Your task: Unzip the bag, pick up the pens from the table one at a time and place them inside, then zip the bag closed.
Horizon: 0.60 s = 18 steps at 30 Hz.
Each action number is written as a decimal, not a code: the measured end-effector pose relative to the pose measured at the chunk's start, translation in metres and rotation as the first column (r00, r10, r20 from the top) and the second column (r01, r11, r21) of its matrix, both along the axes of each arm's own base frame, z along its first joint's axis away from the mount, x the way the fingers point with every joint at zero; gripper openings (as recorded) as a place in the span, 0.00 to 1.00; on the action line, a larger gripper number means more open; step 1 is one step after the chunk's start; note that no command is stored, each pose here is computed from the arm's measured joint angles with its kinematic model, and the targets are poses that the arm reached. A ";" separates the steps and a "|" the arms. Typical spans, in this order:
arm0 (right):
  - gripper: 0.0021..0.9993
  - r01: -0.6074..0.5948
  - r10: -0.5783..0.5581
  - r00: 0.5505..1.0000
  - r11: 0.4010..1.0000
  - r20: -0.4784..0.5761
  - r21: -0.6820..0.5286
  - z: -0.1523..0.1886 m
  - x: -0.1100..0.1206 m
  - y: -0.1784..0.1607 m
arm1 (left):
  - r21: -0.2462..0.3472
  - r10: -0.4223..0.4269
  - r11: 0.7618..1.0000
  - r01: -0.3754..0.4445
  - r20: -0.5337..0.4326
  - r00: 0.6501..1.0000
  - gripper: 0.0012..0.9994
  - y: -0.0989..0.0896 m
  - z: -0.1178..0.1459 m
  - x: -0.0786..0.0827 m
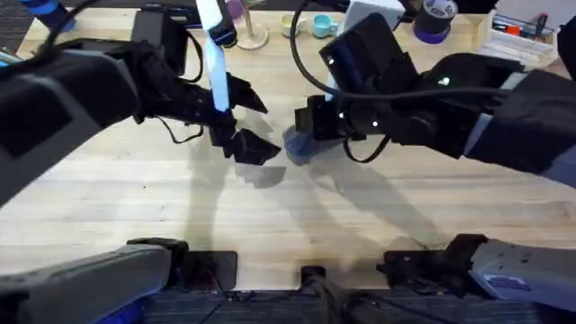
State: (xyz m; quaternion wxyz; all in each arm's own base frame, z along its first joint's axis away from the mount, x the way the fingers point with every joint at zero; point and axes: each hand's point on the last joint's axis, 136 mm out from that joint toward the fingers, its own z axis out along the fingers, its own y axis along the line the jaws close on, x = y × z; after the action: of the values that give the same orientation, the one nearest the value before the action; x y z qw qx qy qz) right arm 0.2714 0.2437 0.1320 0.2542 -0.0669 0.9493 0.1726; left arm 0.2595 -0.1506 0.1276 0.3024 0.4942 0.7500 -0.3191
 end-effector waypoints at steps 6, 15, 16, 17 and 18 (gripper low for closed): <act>0.03 0.003 -0.003 1.000 1.000 0.020 0.014 0.004 0.004 0.003 | -0.106 -0.034 0.994 0.033 0.000 0.999 0.99 -0.012 -0.003 0.011; 0.03 0.002 -0.003 1.000 1.000 0.021 0.015 0.004 0.004 0.003 | -0.181 -0.105 0.978 0.103 -0.003 0.994 0.99 -0.033 -0.004 0.008; 0.03 0.003 -0.003 1.000 1.000 0.021 0.015 0.004 0.004 0.003 | -0.180 -0.118 0.977 0.114 -0.012 0.993 0.99 -0.036 -0.007 0.006; 0.03 0.002 -0.003 1.000 1.000 0.021 0.015 0.004 0.004 0.003 | -0.179 -0.130 0.976 0.124 -0.023 0.991 0.99 -0.039 -0.010 0.004; 0.03 0.003 -0.003 1.000 1.000 0.021 0.015 0.004 0.004 0.003 | -0.176 -0.140 0.975 0.133 -0.030 0.990 0.99 -0.042 -0.013 0.002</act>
State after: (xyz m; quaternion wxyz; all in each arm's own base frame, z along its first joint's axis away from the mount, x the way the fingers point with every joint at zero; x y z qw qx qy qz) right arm 0.2756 0.2466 0.1358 0.2651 -0.0655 0.9452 0.1787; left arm 0.2617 -0.1926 0.1150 0.3059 0.5094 0.6898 -0.4137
